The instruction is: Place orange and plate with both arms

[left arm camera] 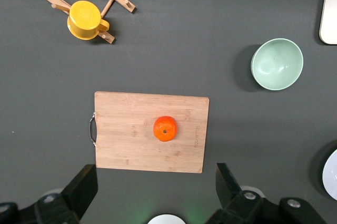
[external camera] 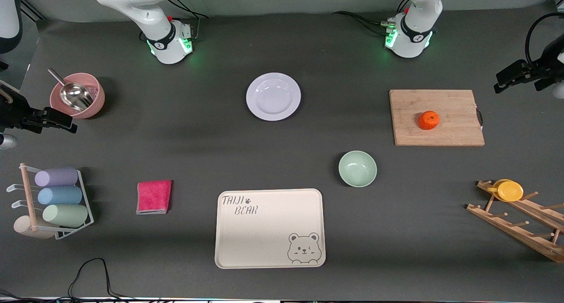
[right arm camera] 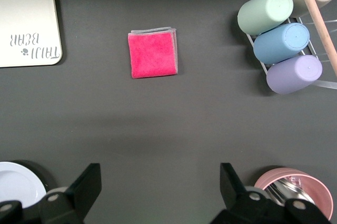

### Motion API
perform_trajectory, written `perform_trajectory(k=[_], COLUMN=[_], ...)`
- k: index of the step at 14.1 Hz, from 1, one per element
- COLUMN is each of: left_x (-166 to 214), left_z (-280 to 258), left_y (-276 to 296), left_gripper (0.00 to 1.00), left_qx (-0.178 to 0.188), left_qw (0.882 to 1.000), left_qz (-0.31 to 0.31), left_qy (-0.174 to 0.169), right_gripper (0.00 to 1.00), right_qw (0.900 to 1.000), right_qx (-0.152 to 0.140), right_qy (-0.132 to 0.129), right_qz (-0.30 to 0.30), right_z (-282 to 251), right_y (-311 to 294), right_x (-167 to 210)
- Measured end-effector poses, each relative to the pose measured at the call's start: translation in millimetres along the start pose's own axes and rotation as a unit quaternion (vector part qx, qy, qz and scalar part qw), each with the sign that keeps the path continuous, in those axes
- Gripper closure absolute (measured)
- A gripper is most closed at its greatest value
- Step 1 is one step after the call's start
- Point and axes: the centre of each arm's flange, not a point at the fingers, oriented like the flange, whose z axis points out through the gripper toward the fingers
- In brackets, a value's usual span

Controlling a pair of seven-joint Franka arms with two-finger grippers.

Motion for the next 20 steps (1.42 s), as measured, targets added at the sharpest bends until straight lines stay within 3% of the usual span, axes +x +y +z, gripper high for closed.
perform_trajectory(k=[7, 14, 20], left_x=[2, -13, -59], left_z=[37, 197, 316], left_y=[-7, -3, -7], left_gripper=[0.0, 0.0, 0.0], left_qx=[-0.001, 0.001, 0.009], left_qw=[1.0, 0.998, 0.999], left_qz=[-0.006, 0.013, 0.026], left_qy=[-0.024, -0.061, -0.025], right_gripper=[0.0, 0.0, 0.0], right_qw=[1.0, 1.0, 1.0], right_qx=[0.0, 0.002, 0.015], right_qy=[0.0, -0.008, -0.004], right_qz=[0.0, 0.014, 0.007], right_z=[0, 4, 11], right_y=[0, -15, -44], right_x=[0, -11, -85])
